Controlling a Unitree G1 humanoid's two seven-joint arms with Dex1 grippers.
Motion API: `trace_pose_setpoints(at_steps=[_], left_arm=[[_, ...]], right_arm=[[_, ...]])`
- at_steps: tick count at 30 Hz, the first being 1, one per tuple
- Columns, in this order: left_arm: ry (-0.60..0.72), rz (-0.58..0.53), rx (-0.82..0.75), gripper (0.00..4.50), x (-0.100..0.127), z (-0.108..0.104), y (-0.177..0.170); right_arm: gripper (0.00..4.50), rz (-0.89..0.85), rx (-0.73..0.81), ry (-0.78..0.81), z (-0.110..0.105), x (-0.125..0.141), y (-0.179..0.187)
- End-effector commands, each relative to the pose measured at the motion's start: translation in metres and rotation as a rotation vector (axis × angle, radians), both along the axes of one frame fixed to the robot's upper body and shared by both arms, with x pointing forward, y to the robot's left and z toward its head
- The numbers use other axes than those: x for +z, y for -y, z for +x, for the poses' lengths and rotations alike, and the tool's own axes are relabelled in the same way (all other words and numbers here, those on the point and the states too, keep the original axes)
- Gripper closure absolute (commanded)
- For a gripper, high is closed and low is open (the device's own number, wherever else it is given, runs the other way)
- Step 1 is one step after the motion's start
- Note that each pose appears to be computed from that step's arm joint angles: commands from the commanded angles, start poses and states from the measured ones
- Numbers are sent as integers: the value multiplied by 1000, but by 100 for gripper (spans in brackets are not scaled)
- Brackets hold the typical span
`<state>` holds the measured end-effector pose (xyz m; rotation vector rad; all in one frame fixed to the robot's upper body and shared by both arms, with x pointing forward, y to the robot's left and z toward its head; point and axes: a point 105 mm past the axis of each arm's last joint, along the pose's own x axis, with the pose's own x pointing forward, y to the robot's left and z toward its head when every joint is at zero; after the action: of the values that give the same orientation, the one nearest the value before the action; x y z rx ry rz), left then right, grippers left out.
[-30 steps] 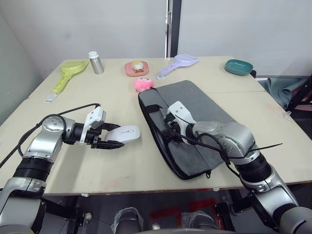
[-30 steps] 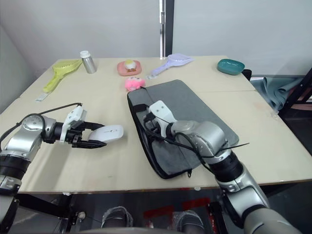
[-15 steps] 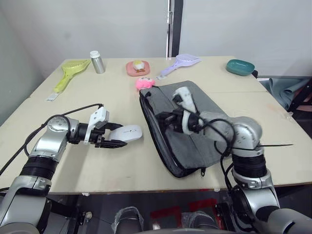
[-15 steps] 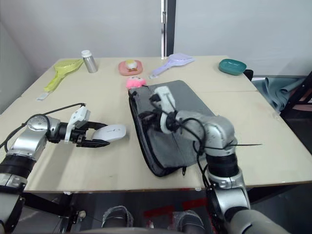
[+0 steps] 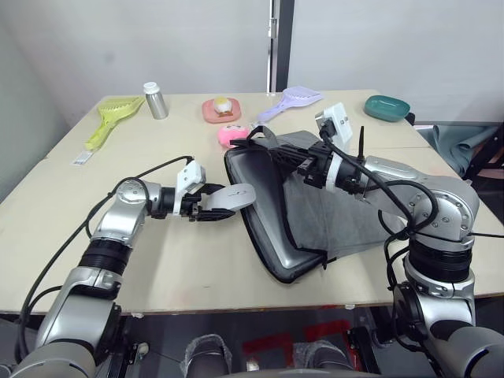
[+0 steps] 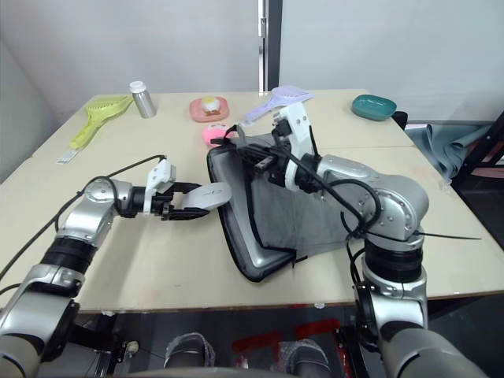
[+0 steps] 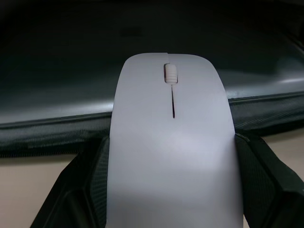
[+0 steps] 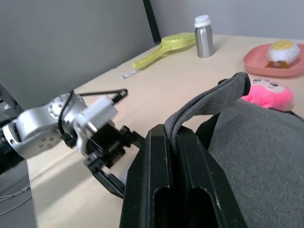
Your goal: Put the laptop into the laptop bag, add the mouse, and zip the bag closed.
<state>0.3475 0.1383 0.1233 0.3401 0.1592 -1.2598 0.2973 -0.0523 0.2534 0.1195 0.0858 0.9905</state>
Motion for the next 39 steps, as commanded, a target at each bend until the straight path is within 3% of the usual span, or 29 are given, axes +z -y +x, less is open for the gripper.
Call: trace_pose_setpoints(at_steps=[1, 14, 23, 25, 27, 32, 39], left_arm=[[47, 4, 49, 165, 4, 13, 21], [124, 12, 100, 165, 4, 33, 82], [102, -24, 103, 165, -6, 36, 96], [76, -53, 102, 60, -6, 35, 96], [46, -87, 76, 3, -4, 31, 96], [47, -180, 75, 3, 11, 28, 99], [55, -152, 70, 3, 15, 17, 70]], right_arm=[[448, 92, 41, 123, -11, 31, 0], [448, 75, 53, 93, -11, 22, -5], [448, 69, 54, 84, -11, 20, -7], [450, 69, 51, 81, -11, 19, -6], [450, 71, 51, 76, -11, 19, -5], [450, 73, 57, 74, -11, 19, -6], [450, 69, 62, 65, -12, 17, -6]])
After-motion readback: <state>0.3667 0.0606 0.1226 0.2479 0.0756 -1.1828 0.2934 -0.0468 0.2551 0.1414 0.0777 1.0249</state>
